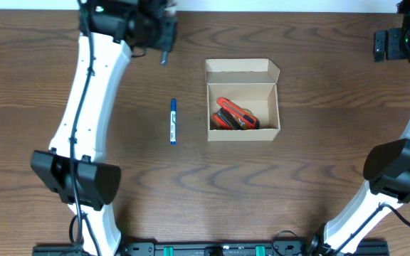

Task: Pack container
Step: 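Lift the marker with the left gripper and carry it over the box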

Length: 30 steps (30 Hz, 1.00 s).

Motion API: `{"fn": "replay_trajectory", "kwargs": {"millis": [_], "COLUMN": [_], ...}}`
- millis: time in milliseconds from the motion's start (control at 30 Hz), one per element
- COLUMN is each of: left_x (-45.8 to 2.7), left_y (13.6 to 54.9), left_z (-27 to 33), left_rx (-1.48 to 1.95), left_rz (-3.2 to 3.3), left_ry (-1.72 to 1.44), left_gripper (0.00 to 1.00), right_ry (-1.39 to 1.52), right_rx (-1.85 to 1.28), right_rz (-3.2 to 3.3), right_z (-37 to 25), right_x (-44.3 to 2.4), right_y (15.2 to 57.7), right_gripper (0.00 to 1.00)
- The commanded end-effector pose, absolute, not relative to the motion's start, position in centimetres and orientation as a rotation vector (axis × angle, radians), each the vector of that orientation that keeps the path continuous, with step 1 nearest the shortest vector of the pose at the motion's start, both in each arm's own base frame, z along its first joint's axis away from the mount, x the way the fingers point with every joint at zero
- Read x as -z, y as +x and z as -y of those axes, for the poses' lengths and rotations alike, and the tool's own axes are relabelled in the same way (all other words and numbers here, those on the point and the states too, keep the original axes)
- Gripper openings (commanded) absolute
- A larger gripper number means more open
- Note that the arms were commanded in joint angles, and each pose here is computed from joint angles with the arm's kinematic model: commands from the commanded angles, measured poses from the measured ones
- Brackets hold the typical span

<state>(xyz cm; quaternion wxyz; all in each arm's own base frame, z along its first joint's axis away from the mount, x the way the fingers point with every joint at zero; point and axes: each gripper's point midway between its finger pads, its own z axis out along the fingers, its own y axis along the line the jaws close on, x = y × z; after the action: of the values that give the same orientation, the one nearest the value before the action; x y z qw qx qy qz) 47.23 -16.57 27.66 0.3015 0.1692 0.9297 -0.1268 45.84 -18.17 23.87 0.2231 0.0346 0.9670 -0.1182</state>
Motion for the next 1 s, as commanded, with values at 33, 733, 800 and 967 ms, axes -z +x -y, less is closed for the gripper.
{"fn": "replay_trajectory", "kwargs": {"millis": [33, 733, 800, 967], "left_x": [-30.1, -19.3, -18.4, -16.7], "left_y": [46.5, 41.9, 40.8, 37.7], "left_z": [21.1, 32.7, 32.6, 32.6], "left_rx": [0.391, 0.829, 0.858, 0.907], "left_rz": [-2.35, -2.552, -2.6, -2.68], "left_ry": [0.586, 0.882, 0.907, 1.037], "left_gripper": [0.06, 0.06, 0.06, 0.06], "right_ry": [0.124, 0.124, 0.124, 0.124], "right_rx": [0.319, 0.319, 0.319, 0.319], "right_rz": [-2.684, -2.684, -2.684, -2.684], "right_z": [18.6, 18.6, 18.6, 18.6], "right_x": [-23.2, -23.2, -23.2, -23.2], "right_y": [45.8, 45.8, 45.8, 45.8], "right_gripper": [0.99, 0.99, 0.99, 0.99]}}
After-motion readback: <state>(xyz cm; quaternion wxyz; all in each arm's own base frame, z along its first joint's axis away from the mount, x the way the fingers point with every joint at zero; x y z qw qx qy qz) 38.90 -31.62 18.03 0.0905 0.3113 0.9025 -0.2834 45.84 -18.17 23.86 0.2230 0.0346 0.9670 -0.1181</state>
